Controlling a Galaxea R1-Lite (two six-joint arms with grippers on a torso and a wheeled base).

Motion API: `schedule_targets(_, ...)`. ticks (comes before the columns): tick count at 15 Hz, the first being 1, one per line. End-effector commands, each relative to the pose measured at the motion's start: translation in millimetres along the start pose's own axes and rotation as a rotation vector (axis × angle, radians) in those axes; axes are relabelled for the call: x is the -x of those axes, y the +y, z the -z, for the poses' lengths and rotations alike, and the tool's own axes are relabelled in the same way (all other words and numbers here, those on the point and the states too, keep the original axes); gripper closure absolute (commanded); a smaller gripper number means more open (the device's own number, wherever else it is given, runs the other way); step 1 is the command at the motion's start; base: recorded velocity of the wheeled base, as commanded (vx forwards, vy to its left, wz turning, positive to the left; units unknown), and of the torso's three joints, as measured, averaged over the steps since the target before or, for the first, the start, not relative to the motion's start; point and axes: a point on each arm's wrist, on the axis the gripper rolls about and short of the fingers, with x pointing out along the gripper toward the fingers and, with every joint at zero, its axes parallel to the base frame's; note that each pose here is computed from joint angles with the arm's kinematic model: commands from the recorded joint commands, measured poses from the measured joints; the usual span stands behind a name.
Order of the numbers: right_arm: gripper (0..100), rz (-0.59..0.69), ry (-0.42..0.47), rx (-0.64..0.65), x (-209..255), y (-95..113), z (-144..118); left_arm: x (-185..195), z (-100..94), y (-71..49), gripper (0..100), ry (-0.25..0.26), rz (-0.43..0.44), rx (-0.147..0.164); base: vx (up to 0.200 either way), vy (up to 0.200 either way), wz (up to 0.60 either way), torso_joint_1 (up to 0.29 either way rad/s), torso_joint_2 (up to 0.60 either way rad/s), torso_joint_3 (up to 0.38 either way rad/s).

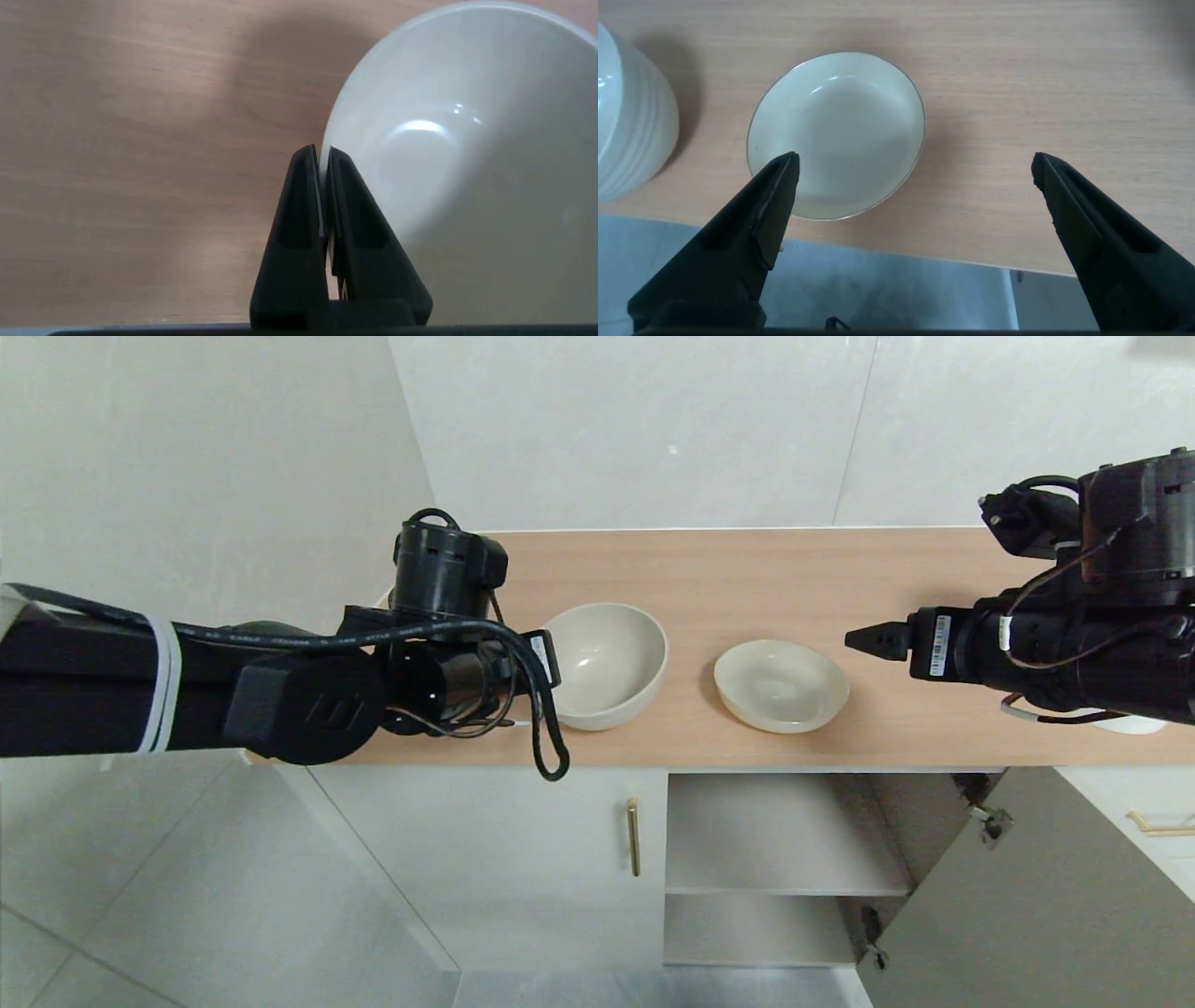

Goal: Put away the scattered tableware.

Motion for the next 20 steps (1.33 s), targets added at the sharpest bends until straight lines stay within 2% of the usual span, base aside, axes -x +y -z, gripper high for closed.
schedule_targets(1,0,-0.001,-0.004,-0.001,0.6,0.2,-1.1,44.6,-16.8,-3.3,100,-0.065,0.056,0.015,0.000,0.000,0.00,0.000,0.00,0.000)
schedule_targets(4,0,0.007,0.014,0.003,-6.0,0.6,2.4,76.0,-27.9,3.3,100,-0.112,0.093,0.033,0.000,0.000,0.00,0.000,0.00,0.000)
schedule_targets(7,0,0.060,0.042,0.012,-23.3,0.6,9.4,79.6,-25.0,5.6,100,-0.143,0.132,0.040,0.000,0.000,0.00,0.000,0.00,0.000)
schedule_targets(9,0,0.093,0.068,0.022,-36.8,1.7,16.5,79.2,-20.9,7.6,100,-0.141,0.144,0.031,0.000,0.000,0.00,0.000,0.00,0.000)
schedule_targets(12,0,0.103,0.104,0.017,-54.0,3.6,27.2,86.0,-22.7,8.6,100,-0.149,0.167,0.035,0.000,0.000,0.00,0.000,0.00,0.000)
schedule_targets(20,0,0.144,0.082,-0.014,-87.6,3.3,39.9,91.3,-21.9,10.9,100,-0.146,0.182,0.034,0.000,0.000,0.00,0.000,0.00,0.000)
